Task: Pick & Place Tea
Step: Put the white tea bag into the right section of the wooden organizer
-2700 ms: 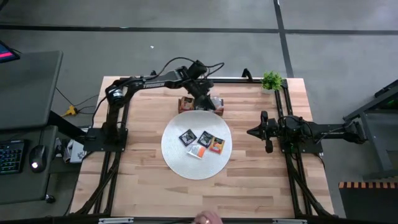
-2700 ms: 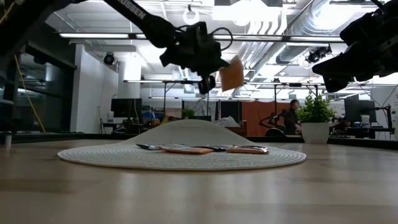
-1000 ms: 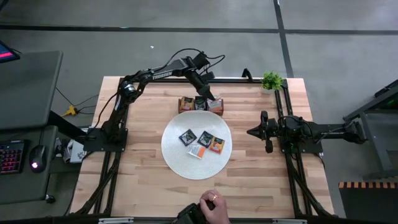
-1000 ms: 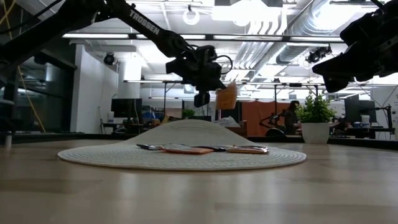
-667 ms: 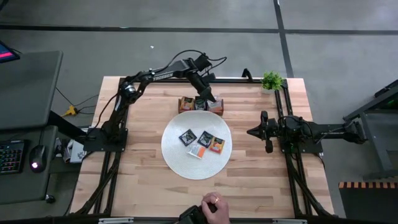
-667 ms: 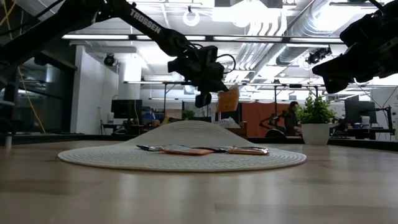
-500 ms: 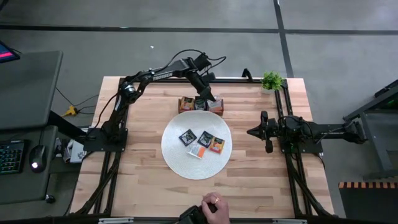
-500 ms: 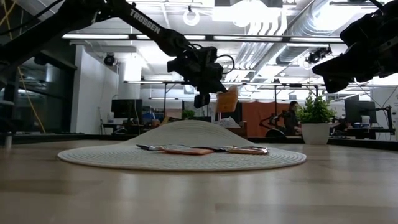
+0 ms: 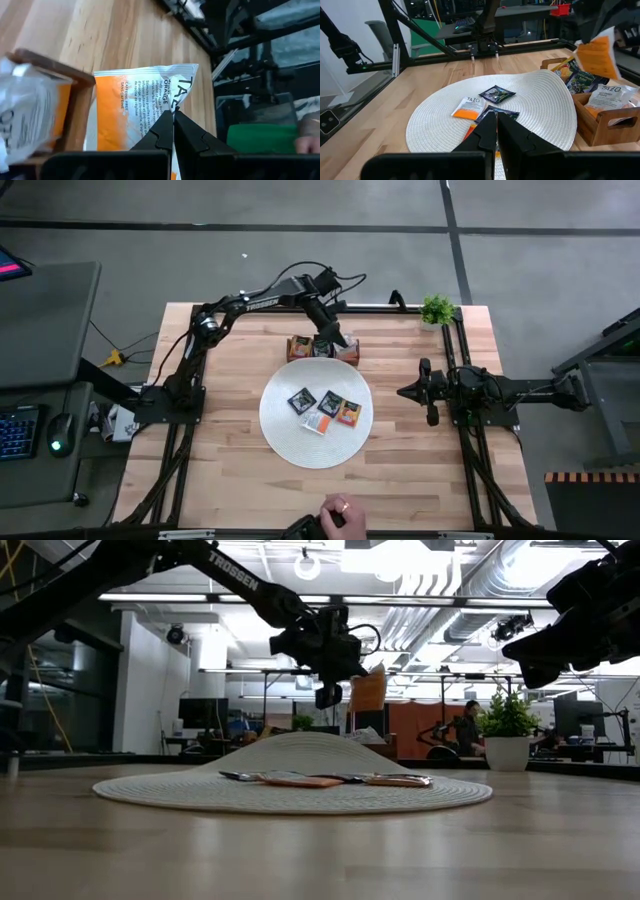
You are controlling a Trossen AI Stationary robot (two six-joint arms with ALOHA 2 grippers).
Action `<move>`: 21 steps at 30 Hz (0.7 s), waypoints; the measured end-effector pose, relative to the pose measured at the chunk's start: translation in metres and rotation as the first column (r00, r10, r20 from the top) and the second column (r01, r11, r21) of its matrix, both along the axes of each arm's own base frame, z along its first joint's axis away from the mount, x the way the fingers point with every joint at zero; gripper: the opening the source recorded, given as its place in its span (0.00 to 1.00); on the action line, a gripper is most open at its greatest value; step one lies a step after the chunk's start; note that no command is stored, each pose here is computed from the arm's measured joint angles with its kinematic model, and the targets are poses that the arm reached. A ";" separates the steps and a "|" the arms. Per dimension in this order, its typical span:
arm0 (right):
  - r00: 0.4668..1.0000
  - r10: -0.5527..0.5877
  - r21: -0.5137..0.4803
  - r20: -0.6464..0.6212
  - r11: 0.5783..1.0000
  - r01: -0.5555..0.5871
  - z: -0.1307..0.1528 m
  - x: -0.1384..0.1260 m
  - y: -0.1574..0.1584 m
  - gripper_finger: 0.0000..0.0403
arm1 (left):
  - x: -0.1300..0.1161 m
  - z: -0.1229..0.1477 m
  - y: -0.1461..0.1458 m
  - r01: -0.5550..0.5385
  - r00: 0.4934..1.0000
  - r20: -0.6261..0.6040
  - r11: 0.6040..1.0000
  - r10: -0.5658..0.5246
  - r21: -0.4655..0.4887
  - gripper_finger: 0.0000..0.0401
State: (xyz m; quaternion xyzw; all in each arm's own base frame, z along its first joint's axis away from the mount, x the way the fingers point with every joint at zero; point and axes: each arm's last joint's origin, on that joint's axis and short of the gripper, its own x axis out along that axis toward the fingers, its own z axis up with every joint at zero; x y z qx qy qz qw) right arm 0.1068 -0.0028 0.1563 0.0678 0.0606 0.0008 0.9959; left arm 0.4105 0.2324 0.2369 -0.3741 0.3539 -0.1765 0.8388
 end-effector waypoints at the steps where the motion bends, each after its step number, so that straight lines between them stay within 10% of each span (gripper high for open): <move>1: 1.000 0.000 0.000 0.000 1.000 0.000 0.000 0.000 0.000 0.03 | -0.002 0.003 -0.001 -0.002 1.000 -0.005 1.000 0.002 0.013 0.00; 11: 1.000 0.000 0.000 0.000 1.000 0.000 0.000 0.000 0.000 0.03 | -0.026 0.061 -0.035 0.067 0.997 0.007 0.941 -0.073 0.330 0.00; 21: 1.000 0.000 0.000 0.000 1.000 0.000 0.000 0.000 0.000 0.03 | -0.024 0.084 -0.083 0.185 0.983 -0.117 0.677 -0.145 0.713 0.00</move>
